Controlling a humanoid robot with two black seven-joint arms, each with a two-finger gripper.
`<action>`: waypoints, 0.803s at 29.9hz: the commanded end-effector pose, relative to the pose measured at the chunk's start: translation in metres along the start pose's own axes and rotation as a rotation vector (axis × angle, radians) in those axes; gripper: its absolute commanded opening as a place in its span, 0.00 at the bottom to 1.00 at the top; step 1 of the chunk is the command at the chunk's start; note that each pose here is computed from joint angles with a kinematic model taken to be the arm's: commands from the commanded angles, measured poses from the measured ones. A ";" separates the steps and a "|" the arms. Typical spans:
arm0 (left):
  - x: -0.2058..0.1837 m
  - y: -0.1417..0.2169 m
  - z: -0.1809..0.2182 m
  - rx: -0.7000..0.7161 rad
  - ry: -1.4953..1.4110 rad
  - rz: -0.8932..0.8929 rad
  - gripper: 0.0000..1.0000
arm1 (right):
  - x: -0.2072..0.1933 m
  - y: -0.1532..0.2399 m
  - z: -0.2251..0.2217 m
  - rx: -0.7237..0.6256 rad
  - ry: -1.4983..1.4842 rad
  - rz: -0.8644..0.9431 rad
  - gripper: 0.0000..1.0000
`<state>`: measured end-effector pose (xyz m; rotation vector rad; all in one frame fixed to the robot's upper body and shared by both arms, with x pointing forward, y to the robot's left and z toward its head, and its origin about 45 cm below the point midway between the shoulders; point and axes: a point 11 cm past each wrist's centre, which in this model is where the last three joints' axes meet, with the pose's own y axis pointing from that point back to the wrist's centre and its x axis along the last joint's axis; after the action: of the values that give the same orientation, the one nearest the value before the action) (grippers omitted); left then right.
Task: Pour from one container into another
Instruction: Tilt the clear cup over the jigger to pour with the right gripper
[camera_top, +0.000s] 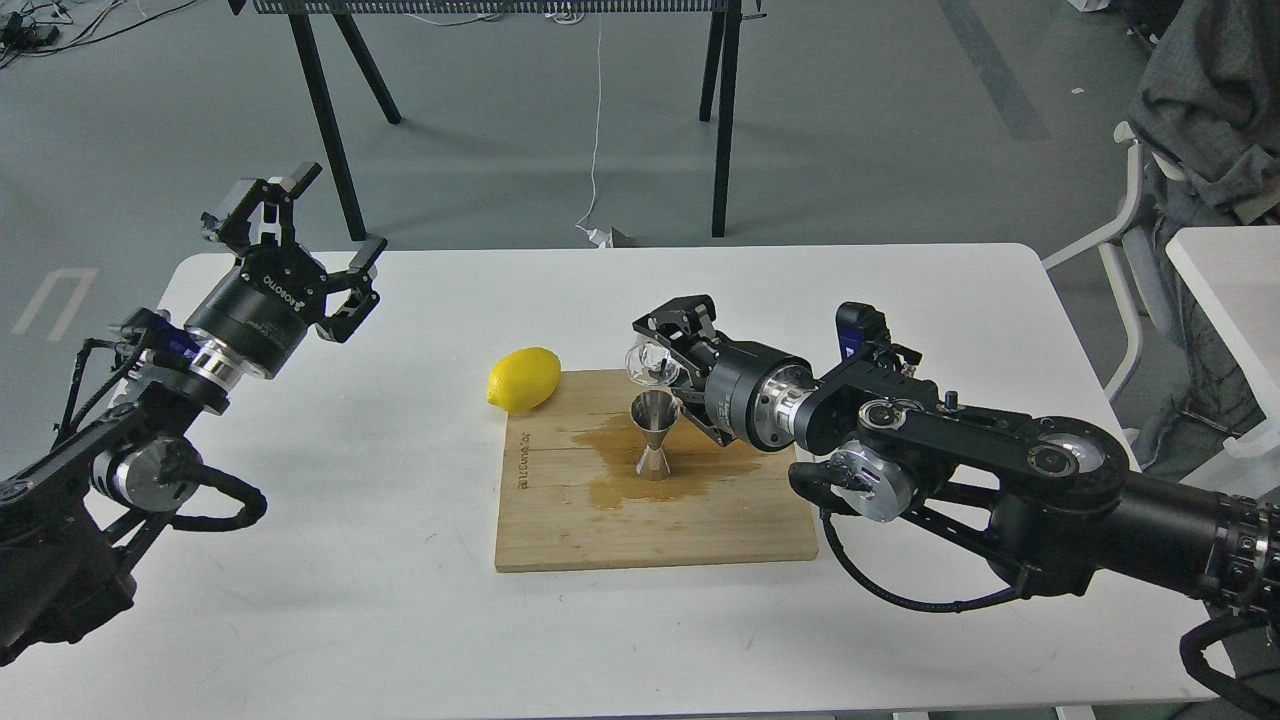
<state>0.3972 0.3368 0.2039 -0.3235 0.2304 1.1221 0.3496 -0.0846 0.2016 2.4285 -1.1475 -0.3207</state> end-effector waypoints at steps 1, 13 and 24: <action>0.000 0.000 0.000 0.000 0.000 0.002 0.95 | 0.008 0.003 0.001 0.003 0.038 0.010 0.48; 0.000 0.000 -0.001 0.000 0.002 0.001 0.95 | 0.006 0.007 0.008 -0.014 0.084 -0.005 0.48; 0.000 0.000 -0.001 0.000 0.002 0.001 0.95 | 0.008 0.007 0.006 0.004 0.152 0.005 0.48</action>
<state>0.3969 0.3366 0.2034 -0.3247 0.2320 1.1227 0.3460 -0.0961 0.1982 2.4077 -1.0928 -0.1682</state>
